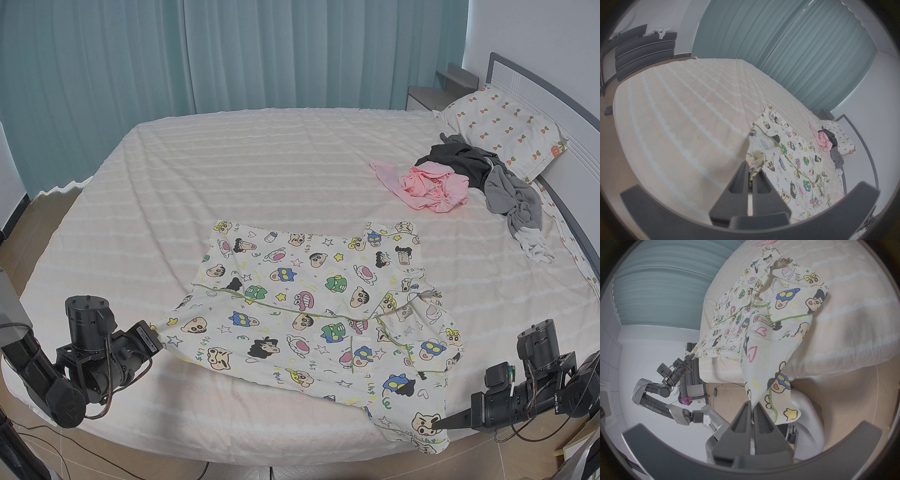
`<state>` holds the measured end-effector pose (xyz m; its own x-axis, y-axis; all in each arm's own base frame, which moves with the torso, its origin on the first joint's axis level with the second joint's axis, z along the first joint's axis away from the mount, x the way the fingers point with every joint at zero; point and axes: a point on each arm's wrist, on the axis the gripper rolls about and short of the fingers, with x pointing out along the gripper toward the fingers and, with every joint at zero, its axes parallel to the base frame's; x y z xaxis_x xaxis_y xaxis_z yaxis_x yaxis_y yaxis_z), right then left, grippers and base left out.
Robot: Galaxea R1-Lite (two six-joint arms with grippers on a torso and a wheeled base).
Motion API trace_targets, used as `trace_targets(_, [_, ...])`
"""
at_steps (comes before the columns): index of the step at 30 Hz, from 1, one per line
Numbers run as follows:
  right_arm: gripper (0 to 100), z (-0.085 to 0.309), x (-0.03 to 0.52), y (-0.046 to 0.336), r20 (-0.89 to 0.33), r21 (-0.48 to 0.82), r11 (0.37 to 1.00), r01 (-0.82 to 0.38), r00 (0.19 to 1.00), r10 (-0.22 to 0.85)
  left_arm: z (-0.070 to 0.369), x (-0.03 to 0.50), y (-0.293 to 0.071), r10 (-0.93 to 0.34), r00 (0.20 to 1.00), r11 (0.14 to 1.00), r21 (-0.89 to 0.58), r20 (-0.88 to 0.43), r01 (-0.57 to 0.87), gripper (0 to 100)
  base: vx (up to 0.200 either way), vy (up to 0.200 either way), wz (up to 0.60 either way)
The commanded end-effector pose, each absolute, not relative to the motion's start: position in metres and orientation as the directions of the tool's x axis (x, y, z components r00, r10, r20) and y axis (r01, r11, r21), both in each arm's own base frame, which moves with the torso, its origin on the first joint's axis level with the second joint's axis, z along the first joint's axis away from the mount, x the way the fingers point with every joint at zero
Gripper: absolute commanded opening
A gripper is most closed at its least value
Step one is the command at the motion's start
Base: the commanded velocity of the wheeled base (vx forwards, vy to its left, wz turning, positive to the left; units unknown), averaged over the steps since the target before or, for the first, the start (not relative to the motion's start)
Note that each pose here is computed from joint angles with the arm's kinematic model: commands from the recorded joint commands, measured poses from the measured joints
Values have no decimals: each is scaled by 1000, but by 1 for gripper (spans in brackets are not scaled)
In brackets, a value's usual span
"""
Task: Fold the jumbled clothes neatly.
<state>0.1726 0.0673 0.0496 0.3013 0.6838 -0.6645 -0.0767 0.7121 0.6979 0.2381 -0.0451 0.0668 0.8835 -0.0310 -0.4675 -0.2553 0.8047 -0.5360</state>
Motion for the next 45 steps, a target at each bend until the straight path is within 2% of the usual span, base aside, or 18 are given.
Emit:
trace_targets(1, [0, 55, 172, 67, -660, 699, 710, -82, 308, 685, 69, 233, -45, -32, 878, 813, -523, -477, -254, 0, 0, 0, 0])
trace_targets(21, [0, 56, 159, 63, -719, 670, 742, -9, 239, 652, 66, 220, -44, -20, 799, 856, -423, -601, -297, 0, 0, 0, 0])
trace_targets(27, [0, 61, 162, 64, -760, 640, 768, 35, 172, 626, 61, 218, -44, -14, 758, 866, -388, -652, -317, 0, 0, 0, 0])
trace_targets(35, [0, 50, 167, 64, -833, 542, 840, -15, 125, 540, 60, 220, -45, -15, 757, 866, -387, -653, -316, 0, 0, 0, 0])
trace_targets(43, [0, 45, 169, 65, -844, 525, 851, -20, 112, 524, 59, 220, -45, -18, 755, 867, -386, -655, -314, 0, 0, 0, 0])
trace_targets(44, [100, 43, 170, 65, -846, 524, 852, -18, 106, 523, 59, 220, -45, -18, 754, 868, -385, -657, -315, 0, 0, 0, 0])
trace_targets(45, [100, 43, 170, 65, -847, 522, 853, -17, 105, 521, 59, 220, -45, -18, 754, 868, -385, -657, -315, 0, 0, 0, 0])
